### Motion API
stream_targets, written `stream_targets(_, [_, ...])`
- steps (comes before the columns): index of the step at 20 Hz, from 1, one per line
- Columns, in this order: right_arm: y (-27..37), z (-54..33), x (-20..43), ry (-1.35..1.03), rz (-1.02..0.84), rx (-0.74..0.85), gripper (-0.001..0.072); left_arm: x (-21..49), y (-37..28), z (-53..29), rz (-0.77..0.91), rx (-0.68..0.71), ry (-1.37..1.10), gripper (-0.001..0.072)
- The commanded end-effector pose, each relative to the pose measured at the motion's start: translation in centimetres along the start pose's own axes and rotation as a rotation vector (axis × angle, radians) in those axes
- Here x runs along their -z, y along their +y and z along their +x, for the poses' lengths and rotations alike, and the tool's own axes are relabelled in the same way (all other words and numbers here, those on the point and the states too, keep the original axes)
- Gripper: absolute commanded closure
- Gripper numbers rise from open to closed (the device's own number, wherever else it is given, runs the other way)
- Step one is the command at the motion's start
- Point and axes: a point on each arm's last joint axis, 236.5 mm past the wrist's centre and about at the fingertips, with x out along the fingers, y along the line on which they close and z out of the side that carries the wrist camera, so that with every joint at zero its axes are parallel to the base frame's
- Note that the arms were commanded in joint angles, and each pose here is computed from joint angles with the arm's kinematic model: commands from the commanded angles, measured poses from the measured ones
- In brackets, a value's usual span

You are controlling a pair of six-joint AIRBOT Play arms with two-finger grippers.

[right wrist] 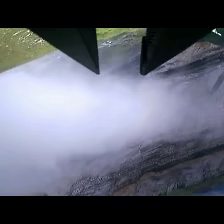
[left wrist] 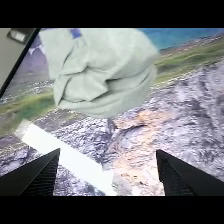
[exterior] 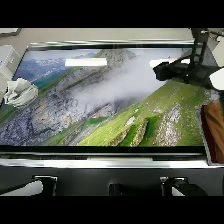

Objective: Fold the clothes and pants, and hang the long-sleeved shirts on hangers.

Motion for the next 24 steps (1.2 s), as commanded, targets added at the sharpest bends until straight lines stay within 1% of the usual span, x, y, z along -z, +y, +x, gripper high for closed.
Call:
stream_targets(1, [0.8,-0.1,2.4,0.102,-0.001,-0.033,0.0341,1.7,3.8,8.6,-0.064,-0.076,0.081,-0.0013])
stream_targets(4, [1.0,-0.2,3.2,0.139,0.019,-0.043,0.0341,2.8,3.9,15.2,-0.057,-0.074,0.101,-0.0013])
stream_targets(7, [1.0,-0.2,3.4,0.144,0.079,-0.037,0.0322,3.2,3.1,20.1,-0.053,-0.058,0.080,-0.0013])
stream_targets(11, [0.0,-0.1,3.8,0.160,0.129,0.008,0.0322,4.6,2.8,24.4,-0.054,-0.050,0.081,-0.0013])
stream_targets(14, [-0.1,0.2,3.9,0.166,0.159,0.010,0.0322,6.2,2.5,26.8,-0.076,-0.046,0.107,-0.0013])
stream_targets(15, [-0.2,0.3,4.0,0.167,0.167,0.011,0.0322,6.5,2.1,27.1,-0.095,-0.034,0.116,0.0104])
stream_targets(16, [-0.2,0.3,3.9,0.164,0.171,0.012,0.0322,6.6,1.6,27.0,-0.116,-0.016,0.122,0.0505])
stream_targets(17, [-0.2,0.3,3.8,0.161,0.170,0.013,0.0322,6.4,1.1,26.7,-0.131,0.000,0.118,0.0677])
stream_targets(19, [-0.2,0.3,3.8,0.159,0.170,0.013,0.0322,4.9,-0.3,25.2,-0.157,0.036,0.101,0.0683])
stream_targets(21, [-0.2,0.3,3.8,0.158,0.171,0.012,0.0322,2.4,-3.2,22.2,-0.167,0.107,0.069,0.0684])
stream_targets(24, [0.0,0.2,3.6,0.154,0.177,0.004,0.0323,-0.9,-11.1,14.2,-0.143,0.273,0.021,0.0684])
